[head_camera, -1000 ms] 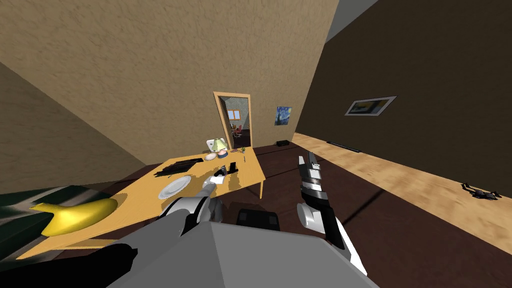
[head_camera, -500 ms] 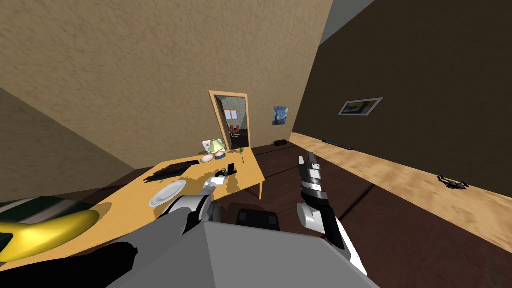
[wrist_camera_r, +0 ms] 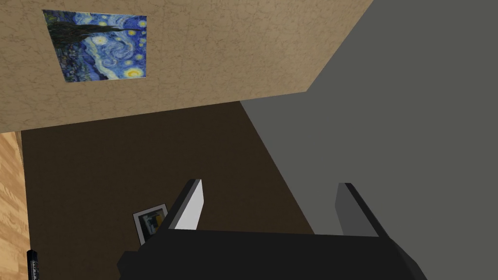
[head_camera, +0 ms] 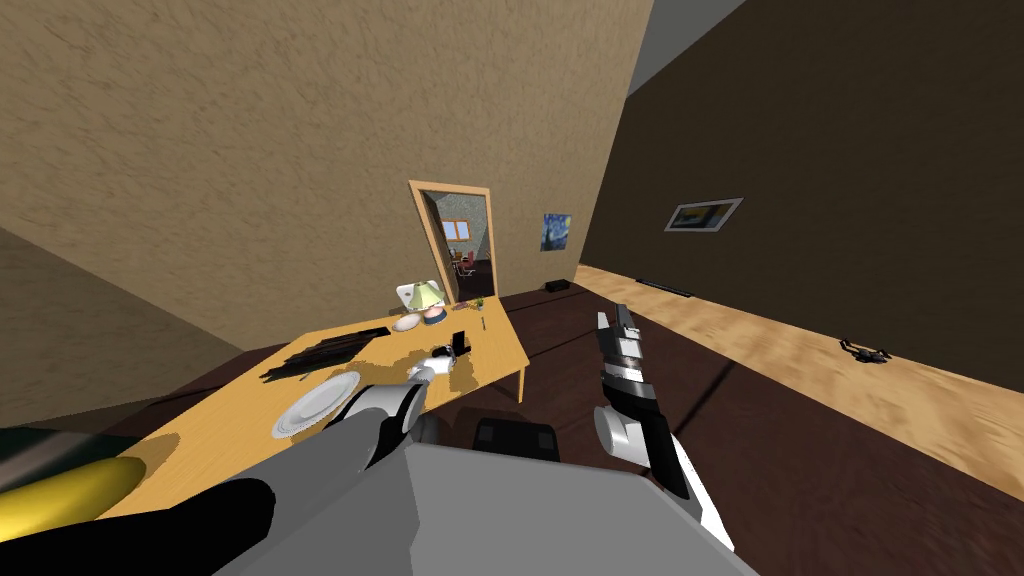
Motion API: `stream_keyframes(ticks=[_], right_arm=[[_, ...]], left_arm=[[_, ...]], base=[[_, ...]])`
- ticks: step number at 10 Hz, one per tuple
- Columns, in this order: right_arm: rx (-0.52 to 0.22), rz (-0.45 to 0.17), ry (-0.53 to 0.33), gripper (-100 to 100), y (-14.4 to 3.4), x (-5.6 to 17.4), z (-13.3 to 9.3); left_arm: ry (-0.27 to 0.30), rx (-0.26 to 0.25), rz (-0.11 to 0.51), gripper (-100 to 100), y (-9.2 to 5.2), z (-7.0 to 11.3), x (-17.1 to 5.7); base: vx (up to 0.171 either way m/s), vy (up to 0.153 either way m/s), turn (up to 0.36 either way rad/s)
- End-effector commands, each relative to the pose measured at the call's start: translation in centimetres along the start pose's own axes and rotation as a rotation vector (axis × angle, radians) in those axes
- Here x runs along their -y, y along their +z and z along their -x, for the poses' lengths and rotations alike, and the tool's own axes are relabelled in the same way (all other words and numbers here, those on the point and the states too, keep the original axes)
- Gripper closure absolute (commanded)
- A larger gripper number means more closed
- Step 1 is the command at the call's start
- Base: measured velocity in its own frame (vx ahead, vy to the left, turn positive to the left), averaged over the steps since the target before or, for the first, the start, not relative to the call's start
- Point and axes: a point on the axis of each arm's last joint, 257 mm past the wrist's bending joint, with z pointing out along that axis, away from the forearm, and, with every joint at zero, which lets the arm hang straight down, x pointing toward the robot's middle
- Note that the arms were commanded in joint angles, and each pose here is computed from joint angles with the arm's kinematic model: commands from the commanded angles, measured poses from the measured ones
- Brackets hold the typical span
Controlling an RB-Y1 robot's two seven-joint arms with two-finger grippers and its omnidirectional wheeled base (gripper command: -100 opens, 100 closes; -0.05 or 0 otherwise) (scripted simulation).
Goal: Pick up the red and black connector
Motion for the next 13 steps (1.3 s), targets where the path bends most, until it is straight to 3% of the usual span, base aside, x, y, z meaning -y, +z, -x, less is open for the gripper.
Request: stream_keyframes(ticks=[1, 3, 4, 5, 12, 13], right_arm=[[0.0, 0.0, 0.0, 0, 0.0, 0.0, 0.0], [0.0, 0.0, 0.0, 0, 0.0, 0.0, 0.0], [0.0, 0.0, 0.0, 0, 0.0, 0.0, 0.0], [0.0, 0.0, 0.0, 0, 0.0, 0.0, 0.0], [0.0, 0.0, 0.0, 0, 0.0, 0.0, 0.0], [0.0, 0.0, 0.0, 0, 0.0, 0.0, 0.0]], left_arm=[[0.0, 0.0, 0.002, -100, -0.1, 0.0, -0.5], [0.0, -0.001, 0.001, -100, 0.0, 0.0, -0.5], [0.0, 0.0, 0.002, 0, 0.0, 0.0, -0.5], [-0.003, 0.0, 0.003, -100, 0.0, 0.4, -0.7], [-0.011, 0.004, 0.003, -100, -0.1, 1.6, -1.2], [-0.036, 0.006, 0.002, -100, -0.1, 2.0, -1.4]], base=[[0.016, 0.014, 0.001], [0.0, 0.0, 0.0], [0.0, 0.0, 0.0], [0.011, -0.003, -0.029], [0.016, -0.001, -0.017], [0.027, -0.001, -0.045]])
